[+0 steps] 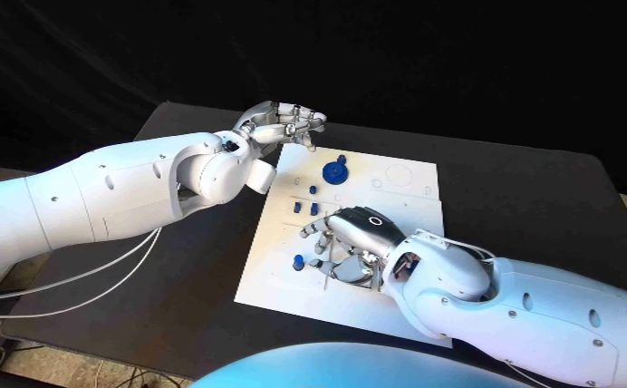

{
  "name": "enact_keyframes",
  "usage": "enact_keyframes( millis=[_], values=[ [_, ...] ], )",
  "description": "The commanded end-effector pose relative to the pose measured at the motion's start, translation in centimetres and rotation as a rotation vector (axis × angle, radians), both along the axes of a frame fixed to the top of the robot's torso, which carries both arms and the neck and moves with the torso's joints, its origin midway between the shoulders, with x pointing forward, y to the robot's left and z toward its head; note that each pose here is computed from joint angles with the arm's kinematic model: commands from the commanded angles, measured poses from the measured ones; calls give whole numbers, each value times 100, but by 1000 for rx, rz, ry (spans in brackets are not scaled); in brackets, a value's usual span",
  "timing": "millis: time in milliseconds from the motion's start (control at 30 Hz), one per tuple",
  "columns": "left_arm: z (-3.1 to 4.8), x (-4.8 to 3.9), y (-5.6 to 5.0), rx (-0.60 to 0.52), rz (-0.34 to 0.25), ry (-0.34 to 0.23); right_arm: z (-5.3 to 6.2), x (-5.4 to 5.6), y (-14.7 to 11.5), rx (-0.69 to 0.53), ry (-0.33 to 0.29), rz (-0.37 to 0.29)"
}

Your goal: Assemble the parts on the task board

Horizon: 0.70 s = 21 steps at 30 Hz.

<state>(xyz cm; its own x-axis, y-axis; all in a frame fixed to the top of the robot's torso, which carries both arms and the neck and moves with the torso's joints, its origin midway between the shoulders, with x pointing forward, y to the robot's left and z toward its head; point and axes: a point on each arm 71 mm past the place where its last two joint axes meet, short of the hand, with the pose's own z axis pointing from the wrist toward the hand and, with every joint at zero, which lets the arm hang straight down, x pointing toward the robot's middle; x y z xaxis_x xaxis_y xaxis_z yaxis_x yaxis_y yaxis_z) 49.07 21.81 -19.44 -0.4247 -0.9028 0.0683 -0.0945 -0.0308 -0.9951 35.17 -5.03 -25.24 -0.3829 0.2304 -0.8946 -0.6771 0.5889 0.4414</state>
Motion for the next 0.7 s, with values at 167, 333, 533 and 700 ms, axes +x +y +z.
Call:
enact_keyframes(
  millis=[167, 333, 533, 700],
  values=[
    [8, 9, 11, -8, -6, -11, 321, 104, -486, 194, 78, -88],
    [-4, 13, 12, -8, -7, -10, 389, 207, -921, 223, 230, -255],
    [-21, 7, 23, -7, -8, -7, 360, 257, -1508, 176, 339, -458],
    [-34, 0, 31, -5, -8, -4, 307, 176, -1788, 90, 388, -531]
  ],
)
